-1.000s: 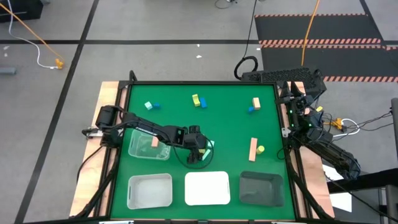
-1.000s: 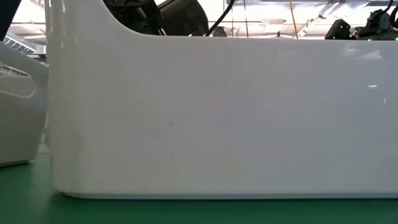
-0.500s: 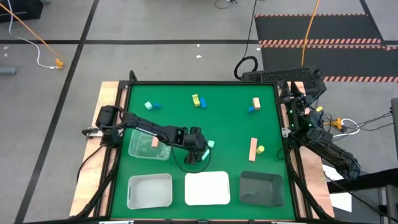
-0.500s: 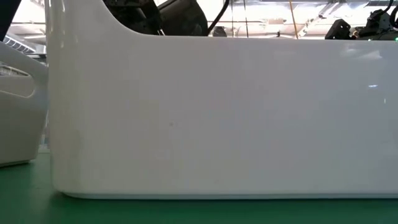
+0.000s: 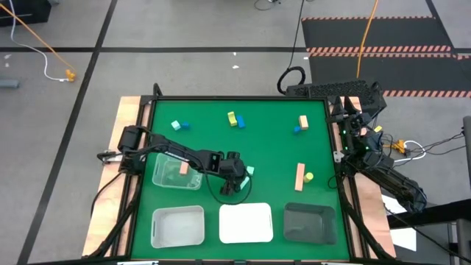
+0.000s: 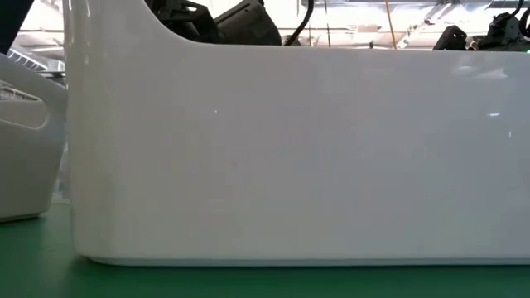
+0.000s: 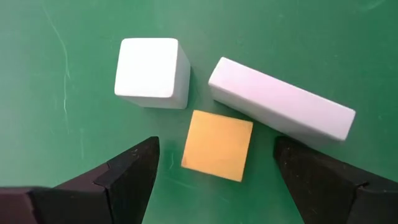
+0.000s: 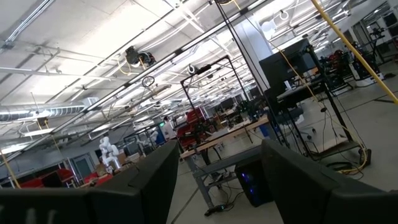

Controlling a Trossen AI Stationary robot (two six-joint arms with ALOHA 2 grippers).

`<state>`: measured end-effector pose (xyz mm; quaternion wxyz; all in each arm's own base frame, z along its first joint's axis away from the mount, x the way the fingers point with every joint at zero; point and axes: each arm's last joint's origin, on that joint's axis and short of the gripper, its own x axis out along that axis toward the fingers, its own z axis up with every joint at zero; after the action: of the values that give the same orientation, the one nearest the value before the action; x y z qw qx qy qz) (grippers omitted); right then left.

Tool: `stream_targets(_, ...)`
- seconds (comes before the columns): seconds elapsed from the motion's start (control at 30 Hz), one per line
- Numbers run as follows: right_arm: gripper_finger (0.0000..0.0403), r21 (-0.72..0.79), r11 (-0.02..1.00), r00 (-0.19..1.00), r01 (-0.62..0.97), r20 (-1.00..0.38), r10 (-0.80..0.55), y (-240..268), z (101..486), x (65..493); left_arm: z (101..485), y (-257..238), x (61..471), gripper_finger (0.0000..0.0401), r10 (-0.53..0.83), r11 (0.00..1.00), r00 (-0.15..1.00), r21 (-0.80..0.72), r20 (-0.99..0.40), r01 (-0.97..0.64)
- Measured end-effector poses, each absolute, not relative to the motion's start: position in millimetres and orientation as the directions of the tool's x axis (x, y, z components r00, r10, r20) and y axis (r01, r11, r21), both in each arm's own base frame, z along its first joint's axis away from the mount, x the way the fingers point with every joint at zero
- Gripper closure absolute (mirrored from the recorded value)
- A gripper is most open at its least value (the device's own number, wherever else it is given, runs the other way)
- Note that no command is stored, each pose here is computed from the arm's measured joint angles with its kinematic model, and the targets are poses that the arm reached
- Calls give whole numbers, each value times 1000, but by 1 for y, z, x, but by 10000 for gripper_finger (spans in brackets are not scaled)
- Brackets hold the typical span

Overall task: Sort & place blocks by color
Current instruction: Put the bottom left green block into the gray bin

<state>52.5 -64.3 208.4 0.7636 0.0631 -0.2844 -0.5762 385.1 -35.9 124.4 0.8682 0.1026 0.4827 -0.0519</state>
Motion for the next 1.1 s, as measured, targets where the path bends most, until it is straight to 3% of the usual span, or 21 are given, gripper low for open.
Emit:
stream_targets(0.2, 180, 424, 328, 174, 844, 362, -916, -64, 208, 52, 124, -31, 387, 115, -12, 976, 536, 106, -844, 188)
stream_targets(0.47, 180, 424, 328, 174, 844, 362, -916, -64, 208, 52, 124, -31, 388, 260, -14, 984, 548, 84, -837, 154)
stream_targets(0.8, 180, 424, 328, 174, 844, 362, -916, -64, 208, 52, 136, -26, 384, 265, 69, 991, 558, 123, -827, 59)
stream_targets(1.1, 180, 423, 327, 174, 845, 360, -916, -64, 208, 52, 196, -26, 374, 265, 73, 994, 690, 109, -720, 8)
